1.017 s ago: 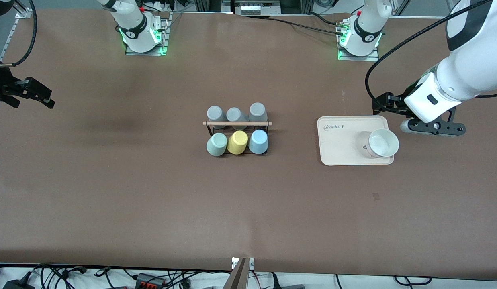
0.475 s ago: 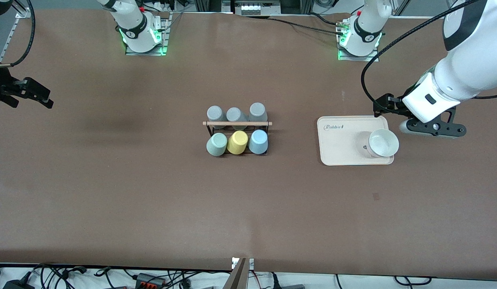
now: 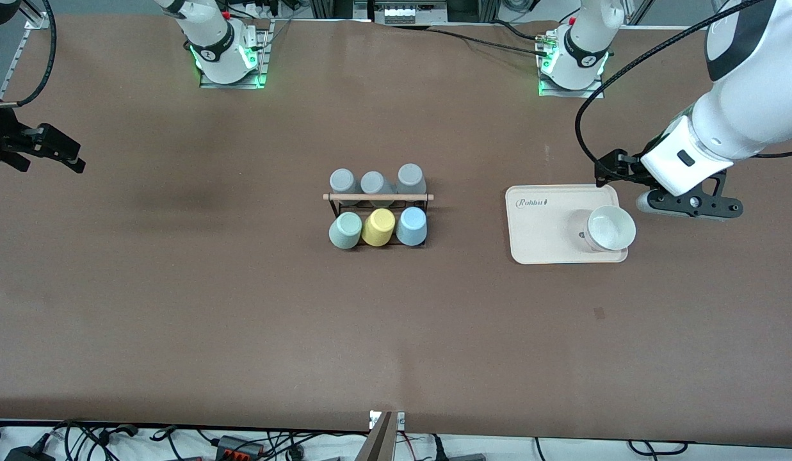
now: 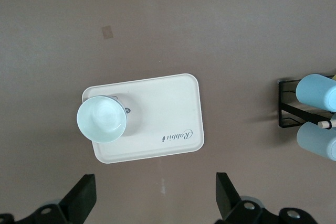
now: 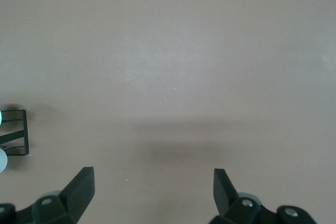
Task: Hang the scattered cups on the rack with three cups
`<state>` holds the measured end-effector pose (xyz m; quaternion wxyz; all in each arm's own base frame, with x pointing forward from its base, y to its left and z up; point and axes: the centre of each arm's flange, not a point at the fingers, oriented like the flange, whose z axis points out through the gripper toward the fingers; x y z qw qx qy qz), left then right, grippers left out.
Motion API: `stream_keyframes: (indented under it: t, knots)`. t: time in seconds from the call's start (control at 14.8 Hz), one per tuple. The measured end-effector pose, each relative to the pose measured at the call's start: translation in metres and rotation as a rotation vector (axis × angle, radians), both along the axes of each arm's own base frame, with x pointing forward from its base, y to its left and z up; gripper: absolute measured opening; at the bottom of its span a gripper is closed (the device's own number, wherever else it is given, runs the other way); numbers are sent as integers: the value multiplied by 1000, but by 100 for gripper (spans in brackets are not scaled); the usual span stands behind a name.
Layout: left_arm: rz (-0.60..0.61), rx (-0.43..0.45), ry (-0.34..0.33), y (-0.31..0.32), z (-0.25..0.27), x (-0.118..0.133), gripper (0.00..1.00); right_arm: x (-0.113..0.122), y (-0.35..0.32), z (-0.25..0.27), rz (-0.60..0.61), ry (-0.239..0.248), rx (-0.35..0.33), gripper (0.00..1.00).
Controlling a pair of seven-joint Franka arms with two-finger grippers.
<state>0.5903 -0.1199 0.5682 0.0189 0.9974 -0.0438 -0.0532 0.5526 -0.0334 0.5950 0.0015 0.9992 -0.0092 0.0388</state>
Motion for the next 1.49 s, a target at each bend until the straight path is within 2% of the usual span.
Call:
stream_keyframes:
  t: [1.22,1.49]
  knots:
    - [0,1,6,0,-1,-1,100,0,6,1,12,0,-2,100]
    - [0,2,9,0,-2,-1,100,-3,7,-3,13,35,0,100]
